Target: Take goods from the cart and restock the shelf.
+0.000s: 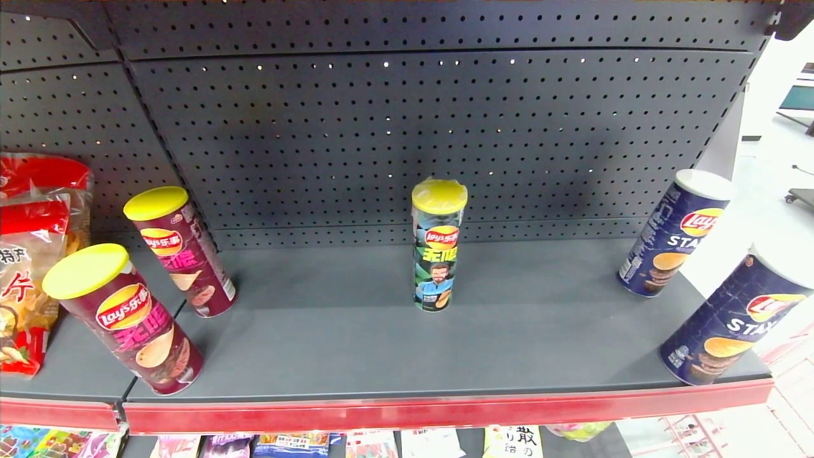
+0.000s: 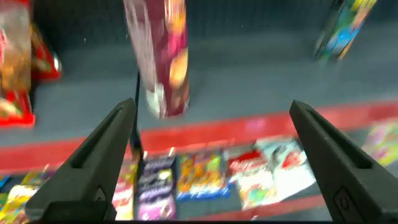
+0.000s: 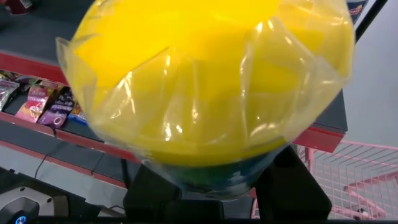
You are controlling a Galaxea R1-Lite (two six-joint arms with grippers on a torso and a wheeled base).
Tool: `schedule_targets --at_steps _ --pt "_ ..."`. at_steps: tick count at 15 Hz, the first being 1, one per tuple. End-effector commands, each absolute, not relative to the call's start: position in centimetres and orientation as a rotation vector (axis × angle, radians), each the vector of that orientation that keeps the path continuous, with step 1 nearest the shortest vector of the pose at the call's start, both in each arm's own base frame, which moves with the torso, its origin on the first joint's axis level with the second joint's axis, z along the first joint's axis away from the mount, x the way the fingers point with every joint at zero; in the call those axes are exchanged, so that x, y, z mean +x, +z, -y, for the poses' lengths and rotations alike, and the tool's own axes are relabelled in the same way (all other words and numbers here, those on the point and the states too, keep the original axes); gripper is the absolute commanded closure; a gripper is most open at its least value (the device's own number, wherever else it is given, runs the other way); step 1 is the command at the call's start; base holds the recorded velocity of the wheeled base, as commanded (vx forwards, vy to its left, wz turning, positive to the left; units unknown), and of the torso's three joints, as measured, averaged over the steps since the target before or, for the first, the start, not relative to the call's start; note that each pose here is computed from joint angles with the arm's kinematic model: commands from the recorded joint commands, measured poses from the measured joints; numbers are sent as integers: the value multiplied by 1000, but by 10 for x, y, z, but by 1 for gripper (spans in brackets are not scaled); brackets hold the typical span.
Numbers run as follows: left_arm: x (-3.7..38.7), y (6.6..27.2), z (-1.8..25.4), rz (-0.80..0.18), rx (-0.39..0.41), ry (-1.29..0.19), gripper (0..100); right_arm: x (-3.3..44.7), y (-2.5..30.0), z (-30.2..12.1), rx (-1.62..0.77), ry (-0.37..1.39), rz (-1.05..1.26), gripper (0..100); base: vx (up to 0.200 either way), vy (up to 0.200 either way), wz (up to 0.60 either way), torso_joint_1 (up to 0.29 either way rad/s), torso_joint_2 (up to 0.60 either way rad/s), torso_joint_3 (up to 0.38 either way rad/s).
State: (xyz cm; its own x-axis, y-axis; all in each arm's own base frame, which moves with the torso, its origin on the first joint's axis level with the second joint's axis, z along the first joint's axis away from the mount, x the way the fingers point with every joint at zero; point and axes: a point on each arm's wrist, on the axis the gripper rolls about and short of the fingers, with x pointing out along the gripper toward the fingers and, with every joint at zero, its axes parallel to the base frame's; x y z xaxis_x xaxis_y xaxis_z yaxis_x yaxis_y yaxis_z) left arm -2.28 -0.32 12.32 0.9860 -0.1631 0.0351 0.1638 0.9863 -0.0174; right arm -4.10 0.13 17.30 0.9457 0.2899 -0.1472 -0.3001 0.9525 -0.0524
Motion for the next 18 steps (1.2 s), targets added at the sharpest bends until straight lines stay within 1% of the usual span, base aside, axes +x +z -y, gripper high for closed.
schedule_targets --at_steps 1,2,3,5,6,8,9,10,13,15,18 --pt "17 213 9 -42 -49 -436 0 -38 169 -2 -74 298 -159 100 0 0 0 0 0 0" --pt "23 210 13 -76 -7 -580 0 -38 169 -2 -75 291 -163 100 0 0 0 0 0 0" --pt "36 211 18 -123 12 -696 0 -37 170 -2 -78 289 -165 100 0 0 0 0 0 0" --pt "70 217 29 -199 14 -831 0 -34 171 -2 -80 284 -179 100 0 0 0 0 0 0" --pt "88 215 37 -228 22 -883 0 -32 171 -2 -78 284 -190 100 0 0 0 0 0 0" --pt "133 203 63 -272 81 -982 0 -31 171 -2 -76 292 -196 100 0 0 0 0 0 0" --pt "154 197 76 -275 109 -1013 0 -30 171 -2 -72 295 -202 100 0 0 0 0 0 0" --pt "174 191 88 -272 121 -1035 0 -29 172 -2 -70 301 -209 100 0 0 0 0 0 0" --pt "233 173 126 -277 129 -1086 0 -28 174 -2 -51 302 -211 100 0 0 0 0 0 0" --pt "264 164 143 -258 147 -1091 0 -28 175 -2 -42 299 -207 100 0 0 0 0 0 0" --pt "294 161 157 -239 152 -1090 0 -28 175 -2 -35 294 -203 100 0 0 0 0 0 0"
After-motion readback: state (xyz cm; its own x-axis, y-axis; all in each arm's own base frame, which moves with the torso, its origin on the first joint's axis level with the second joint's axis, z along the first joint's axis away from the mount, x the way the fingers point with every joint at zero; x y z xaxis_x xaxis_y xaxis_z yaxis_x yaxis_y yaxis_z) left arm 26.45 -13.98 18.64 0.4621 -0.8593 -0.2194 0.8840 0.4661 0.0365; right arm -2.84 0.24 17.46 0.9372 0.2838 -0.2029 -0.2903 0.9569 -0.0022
